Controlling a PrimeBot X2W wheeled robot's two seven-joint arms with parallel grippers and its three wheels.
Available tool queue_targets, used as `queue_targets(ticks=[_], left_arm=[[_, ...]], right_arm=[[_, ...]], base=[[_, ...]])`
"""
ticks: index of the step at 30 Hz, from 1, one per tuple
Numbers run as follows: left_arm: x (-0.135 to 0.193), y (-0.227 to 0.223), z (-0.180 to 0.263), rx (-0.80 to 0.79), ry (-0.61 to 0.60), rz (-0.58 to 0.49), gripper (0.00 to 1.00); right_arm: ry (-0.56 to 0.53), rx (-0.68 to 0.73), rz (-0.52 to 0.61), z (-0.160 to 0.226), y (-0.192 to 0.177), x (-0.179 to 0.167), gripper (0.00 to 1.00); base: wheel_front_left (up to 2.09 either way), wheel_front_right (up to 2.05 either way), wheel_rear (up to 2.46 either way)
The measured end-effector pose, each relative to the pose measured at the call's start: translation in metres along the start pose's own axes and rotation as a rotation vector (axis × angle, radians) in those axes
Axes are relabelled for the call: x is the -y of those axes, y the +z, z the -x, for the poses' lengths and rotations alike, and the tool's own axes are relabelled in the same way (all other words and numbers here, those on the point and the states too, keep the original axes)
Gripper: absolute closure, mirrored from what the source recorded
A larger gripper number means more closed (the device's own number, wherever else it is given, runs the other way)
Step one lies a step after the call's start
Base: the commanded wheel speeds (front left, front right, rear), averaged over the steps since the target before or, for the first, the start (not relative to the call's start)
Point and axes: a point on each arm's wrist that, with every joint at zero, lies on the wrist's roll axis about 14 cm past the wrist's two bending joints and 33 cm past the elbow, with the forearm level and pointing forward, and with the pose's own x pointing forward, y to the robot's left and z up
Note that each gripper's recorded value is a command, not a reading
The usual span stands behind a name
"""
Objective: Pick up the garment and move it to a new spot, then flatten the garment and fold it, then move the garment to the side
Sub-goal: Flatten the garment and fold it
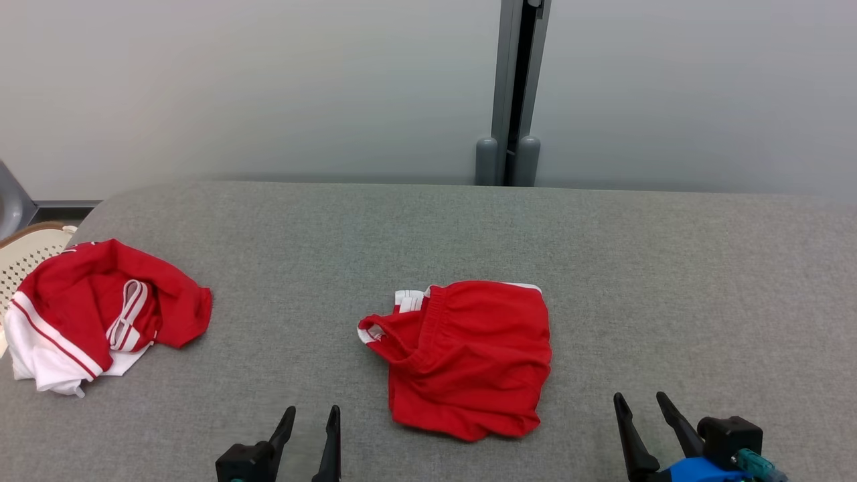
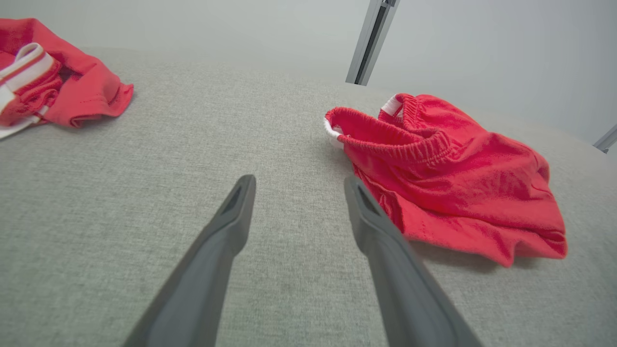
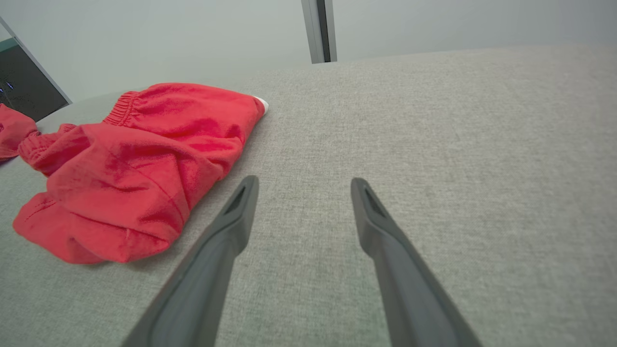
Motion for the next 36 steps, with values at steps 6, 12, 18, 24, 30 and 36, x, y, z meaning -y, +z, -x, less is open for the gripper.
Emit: queue_targets(ticks=[6, 12, 18, 24, 30, 36], left_arm=[[0.006, -0.005, 0.003, -0.012, -0.021, -0.016, 0.0], [0.004, -0.007, 0.006, -0.02, -0.016, -0.017, 0.0], [-0.004, -0.014, 0.011, -0.036, 0.009, 0.0, 0.0], [-0.015, -0.021, 0.018, -0.056, 0.052, 0.021, 0.0], [-0.023, -0.026, 0.02, -0.074, 0.086, 0.046, 0.0], [-0.027, -0.029, 0.018, -0.089, 0.104, 0.057, 0.0]], right_arm=[[0.018, -0.009, -0.007, 0.0, -0.003, -0.006, 0.0], [0.123, -0.001, -0.006, -0.021, 0.007, -0.041, 0.0], [0.283, 0.044, 0.029, -0.062, 0.041, -0.095, 0.0], [0.381, -0.009, 0.046, -0.094, 0.051, -0.135, 0.0], [0.399, -0.133, 0.015, -0.112, 0.027, -0.148, 0.0], [0.403, -0.24, 0.014, -0.12, -0.002, -0.152, 0.0]], base=[[0.0, 0.0, 0.0], [0.0, 0.0, 0.0], [0.0, 0.0, 0.0], [0.0, 0.0, 0.0], [0.0, 0.0, 0.0], [0.0, 0.0, 0.0]])
